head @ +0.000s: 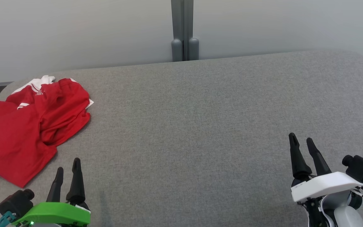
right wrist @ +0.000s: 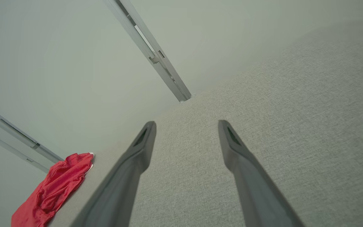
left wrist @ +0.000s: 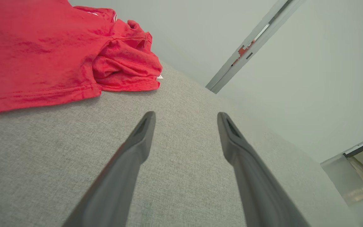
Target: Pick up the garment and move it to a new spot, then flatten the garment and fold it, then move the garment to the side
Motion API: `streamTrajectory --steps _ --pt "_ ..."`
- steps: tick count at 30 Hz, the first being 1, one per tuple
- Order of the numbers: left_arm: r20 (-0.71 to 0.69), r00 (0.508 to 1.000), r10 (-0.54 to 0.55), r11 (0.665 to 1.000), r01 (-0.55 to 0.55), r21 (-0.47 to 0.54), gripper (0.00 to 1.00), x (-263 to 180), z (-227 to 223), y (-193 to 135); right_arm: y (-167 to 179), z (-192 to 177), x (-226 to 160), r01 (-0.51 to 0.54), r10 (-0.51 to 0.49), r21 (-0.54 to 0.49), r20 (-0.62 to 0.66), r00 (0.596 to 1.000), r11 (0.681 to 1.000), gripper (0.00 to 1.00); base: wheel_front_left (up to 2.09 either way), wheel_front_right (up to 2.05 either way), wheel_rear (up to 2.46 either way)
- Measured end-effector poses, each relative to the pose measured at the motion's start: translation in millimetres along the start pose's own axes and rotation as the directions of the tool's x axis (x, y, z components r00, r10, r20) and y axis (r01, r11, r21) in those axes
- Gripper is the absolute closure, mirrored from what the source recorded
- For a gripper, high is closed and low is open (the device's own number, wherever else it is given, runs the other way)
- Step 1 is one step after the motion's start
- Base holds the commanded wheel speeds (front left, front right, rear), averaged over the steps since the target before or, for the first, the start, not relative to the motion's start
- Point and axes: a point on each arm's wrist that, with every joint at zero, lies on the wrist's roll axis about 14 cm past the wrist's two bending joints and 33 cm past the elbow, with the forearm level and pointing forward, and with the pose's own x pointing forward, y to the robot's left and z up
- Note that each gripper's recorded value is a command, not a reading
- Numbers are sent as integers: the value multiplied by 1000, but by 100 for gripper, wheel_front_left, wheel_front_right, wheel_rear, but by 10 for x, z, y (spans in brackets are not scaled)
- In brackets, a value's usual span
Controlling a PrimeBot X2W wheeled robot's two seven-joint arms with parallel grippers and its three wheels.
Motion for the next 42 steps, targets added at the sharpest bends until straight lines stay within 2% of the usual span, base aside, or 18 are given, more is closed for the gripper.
streamTrajectory --steps 11,19,42 --pt "-14 1000 -11 984 13 177 0 -55 -40 23 42 3 -3 -21 22 -148 9 1000 989 0 0 0 0" --pt "-6 1000 -20 958 21 286 0 -78 -10 31 53 37 1 -28 34 -235 22 999 972 0 0 0 0" --pt "28 997 -67 872 45 488 0 -109 79 -38 -86 10 -71 -2 13 -390 26 1000 921 0 0 0 0"
